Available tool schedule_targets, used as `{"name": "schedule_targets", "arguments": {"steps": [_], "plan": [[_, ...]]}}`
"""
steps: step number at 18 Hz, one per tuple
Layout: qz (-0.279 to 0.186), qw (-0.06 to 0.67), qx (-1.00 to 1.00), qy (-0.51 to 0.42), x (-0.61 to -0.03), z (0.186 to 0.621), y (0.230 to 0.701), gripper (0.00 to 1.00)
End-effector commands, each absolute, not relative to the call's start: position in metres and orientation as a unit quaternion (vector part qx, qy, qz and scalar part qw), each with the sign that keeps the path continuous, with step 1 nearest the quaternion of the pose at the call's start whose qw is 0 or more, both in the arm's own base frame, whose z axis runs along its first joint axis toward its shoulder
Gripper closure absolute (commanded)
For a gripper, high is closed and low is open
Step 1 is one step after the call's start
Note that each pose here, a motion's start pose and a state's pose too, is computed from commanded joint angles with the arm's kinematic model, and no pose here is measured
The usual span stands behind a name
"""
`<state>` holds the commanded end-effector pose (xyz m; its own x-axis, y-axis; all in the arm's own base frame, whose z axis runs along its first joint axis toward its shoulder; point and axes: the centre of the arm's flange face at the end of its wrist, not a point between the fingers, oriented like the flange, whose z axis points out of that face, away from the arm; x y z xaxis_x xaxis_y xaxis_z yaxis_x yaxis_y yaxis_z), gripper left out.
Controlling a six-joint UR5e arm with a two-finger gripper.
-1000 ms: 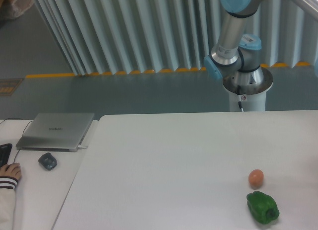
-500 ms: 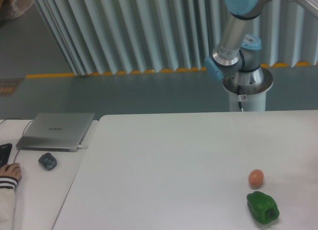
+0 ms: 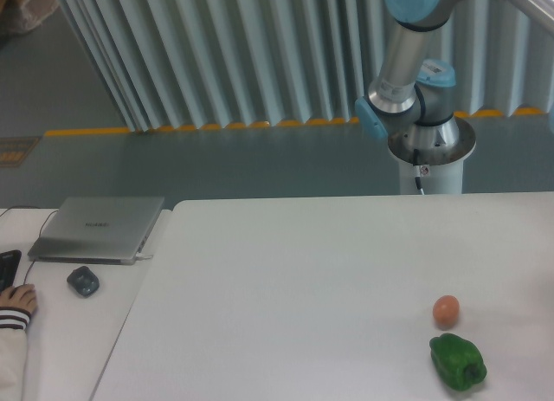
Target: Place the yellow pepper in a basket
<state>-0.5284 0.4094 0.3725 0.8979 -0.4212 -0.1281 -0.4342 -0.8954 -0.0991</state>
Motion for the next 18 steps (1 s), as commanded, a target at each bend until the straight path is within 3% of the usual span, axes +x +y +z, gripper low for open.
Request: {"name": "schedule_targets", "arguments": {"steps": [7, 18], "plan": [[-0.017, 0.059, -0.96, 0.273, -0.439, 0.392, 0.461, 0.0], [-0.009, 0.027, -0.947, 0.321, -0.374, 0.396, 0.488, 0.0]]}}
